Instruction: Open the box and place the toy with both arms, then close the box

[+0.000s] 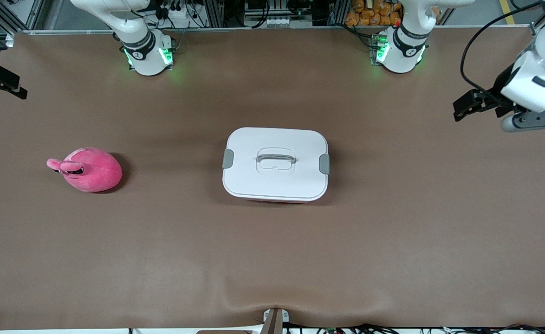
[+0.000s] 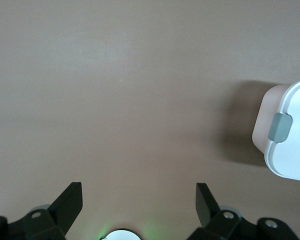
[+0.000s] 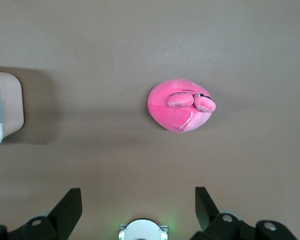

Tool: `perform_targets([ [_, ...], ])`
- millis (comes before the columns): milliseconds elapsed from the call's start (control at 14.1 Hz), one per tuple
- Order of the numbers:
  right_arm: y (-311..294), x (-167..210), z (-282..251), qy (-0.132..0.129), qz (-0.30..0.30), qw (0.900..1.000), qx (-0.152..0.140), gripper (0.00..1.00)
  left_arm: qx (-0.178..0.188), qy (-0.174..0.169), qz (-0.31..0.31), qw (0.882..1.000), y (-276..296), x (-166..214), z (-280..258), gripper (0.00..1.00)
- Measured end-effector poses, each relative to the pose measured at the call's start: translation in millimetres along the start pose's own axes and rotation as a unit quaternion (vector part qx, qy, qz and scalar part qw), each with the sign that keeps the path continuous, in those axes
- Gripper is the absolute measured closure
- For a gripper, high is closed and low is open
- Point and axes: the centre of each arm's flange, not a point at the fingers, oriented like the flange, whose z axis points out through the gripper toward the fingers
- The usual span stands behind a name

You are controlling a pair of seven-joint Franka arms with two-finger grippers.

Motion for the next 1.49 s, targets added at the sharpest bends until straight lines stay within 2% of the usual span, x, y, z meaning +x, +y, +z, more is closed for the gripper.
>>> perform_targets([
  [354, 0, 0, 0, -0.001, 0.0, 1.0, 0.0, 0.0, 0.002, -0.021, -0.045, 0.999, 49, 10, 34, 0.0],
  [1062, 0, 1, 3, -0.003, 0.0, 1.0, 0.0, 0.0, 0.001, -0.029, -0.147, 0.989, 133, 0, 64, 0.0],
  [1487, 1, 6, 9, -0.01, 0.001, 1.0, 0.0, 0.0, -0.015, -0.017, -0.228, 0.973, 169, -2, 75, 0.0],
])
